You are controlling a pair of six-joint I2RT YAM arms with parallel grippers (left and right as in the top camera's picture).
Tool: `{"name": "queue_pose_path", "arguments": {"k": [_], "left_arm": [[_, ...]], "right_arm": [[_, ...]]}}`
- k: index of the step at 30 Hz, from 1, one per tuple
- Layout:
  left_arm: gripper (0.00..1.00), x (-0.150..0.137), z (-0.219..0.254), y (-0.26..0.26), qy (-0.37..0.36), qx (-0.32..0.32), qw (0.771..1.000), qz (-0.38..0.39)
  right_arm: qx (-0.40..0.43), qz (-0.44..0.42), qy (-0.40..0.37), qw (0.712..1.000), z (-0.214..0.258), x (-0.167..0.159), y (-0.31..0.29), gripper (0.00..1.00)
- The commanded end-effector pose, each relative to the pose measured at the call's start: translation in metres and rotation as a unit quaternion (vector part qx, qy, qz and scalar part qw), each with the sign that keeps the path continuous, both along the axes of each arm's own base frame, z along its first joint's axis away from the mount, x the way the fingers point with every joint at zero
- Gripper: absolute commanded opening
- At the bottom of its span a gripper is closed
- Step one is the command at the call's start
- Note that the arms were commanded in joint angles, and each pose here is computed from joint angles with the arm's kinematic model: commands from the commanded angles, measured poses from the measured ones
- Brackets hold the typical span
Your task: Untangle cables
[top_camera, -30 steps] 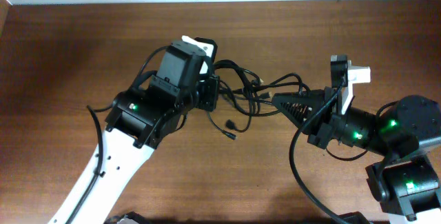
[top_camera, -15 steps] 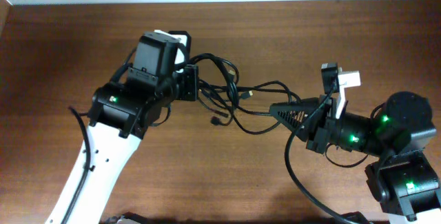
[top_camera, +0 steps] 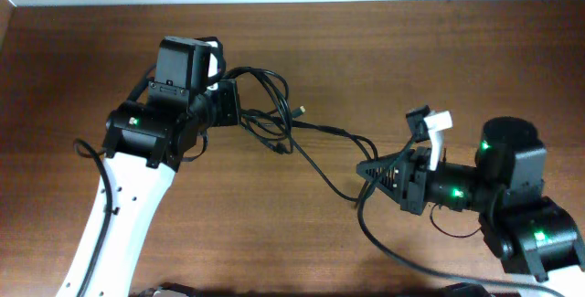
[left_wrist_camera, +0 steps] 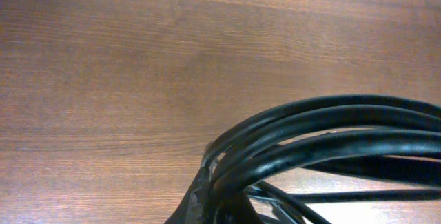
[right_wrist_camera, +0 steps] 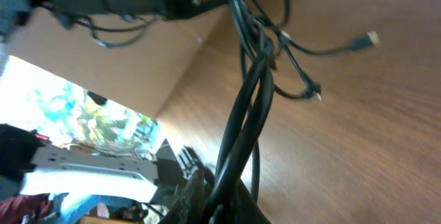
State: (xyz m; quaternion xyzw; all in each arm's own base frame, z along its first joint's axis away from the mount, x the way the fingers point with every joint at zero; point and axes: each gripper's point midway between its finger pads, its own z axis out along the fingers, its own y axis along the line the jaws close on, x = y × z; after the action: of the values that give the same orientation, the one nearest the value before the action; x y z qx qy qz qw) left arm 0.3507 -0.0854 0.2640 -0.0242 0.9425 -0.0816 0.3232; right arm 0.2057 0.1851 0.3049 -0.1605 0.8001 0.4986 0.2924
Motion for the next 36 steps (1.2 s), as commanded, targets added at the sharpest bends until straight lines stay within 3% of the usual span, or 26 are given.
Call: {"name": "queue_pose_path", "arguments": {"k": [1, 6, 8, 9, 11, 12, 14, 18, 23, 26, 31, 36], "left_arm": [[0.00, 0.005, -0.004, 0.020, -0.001, 0.029, 0.999, 0.035], [0.00, 0.005, -0.004, 0.020, -0.002, 0.029, 0.999, 0.035], [0.00, 0.005, -0.004, 0.020, -0.001, 0.029, 0.999, 0.034], [0.00, 0.005, -0.004, 0.020, -0.001, 0.029, 0.999, 0.034], [0.00, 0.005, -0.004, 0.020, -0.002, 0.029, 0.999, 0.035], [0.00, 0.005, -0.004, 0.020, -0.001, 0.029, 0.999, 0.035], [0.00, 0.005, -0.004, 0.019, -0.001, 0.029, 0.999, 0.034], [0.00, 0.004, -0.004, 0.014, 0.000, 0.021, 1.000, 0.017], [0.00, -0.002, -0.004, -0.011, 0.001, 0.003, 0.997, -0.079], [0.00, -0.010, 0.000, -0.037, -0.011, -0.017, 0.982, -0.186], [0.00, -0.031, 0.017, -0.080, -0.047, -0.078, 0.937, -0.336], [0.00, -0.036, 0.026, -0.091, -0.058, -0.111, 0.923, -0.363]], "right_arm": [[-0.019, 0.004, -0.026, 0.999, 0.000, 0.006, -0.002, 0.09], [-0.070, -0.031, 0.024, 0.997, -0.032, 0.021, -0.011, 0.08], [-0.085, -0.044, 0.035, 0.995, -0.040, 0.024, -0.015, 0.13], [-0.089, -0.047, 0.035, 0.994, -0.041, 0.025, -0.016, 0.23], [-0.088, -0.048, 0.033, 0.994, -0.040, 0.026, -0.016, 0.63], [-0.088, -0.048, 0.032, 0.994, -0.040, 0.026, -0.016, 0.71], [-0.089, -0.049, 0.032, 0.994, -0.040, 0.026, -0.016, 0.79], [-0.088, -0.050, 0.032, 0.994, -0.040, 0.026, -0.016, 0.81], [-0.086, -0.049, 0.031, 0.995, -0.039, 0.027, -0.015, 0.81], [-0.082, -0.048, 0.025, 0.995, -0.036, 0.028, -0.014, 0.81], [-0.080, -0.049, 0.016, 0.995, -0.034, 0.031, -0.014, 0.81], [-0.064, -0.046, 0.015, 0.997, -0.028, 0.031, -0.011, 0.81]]}}
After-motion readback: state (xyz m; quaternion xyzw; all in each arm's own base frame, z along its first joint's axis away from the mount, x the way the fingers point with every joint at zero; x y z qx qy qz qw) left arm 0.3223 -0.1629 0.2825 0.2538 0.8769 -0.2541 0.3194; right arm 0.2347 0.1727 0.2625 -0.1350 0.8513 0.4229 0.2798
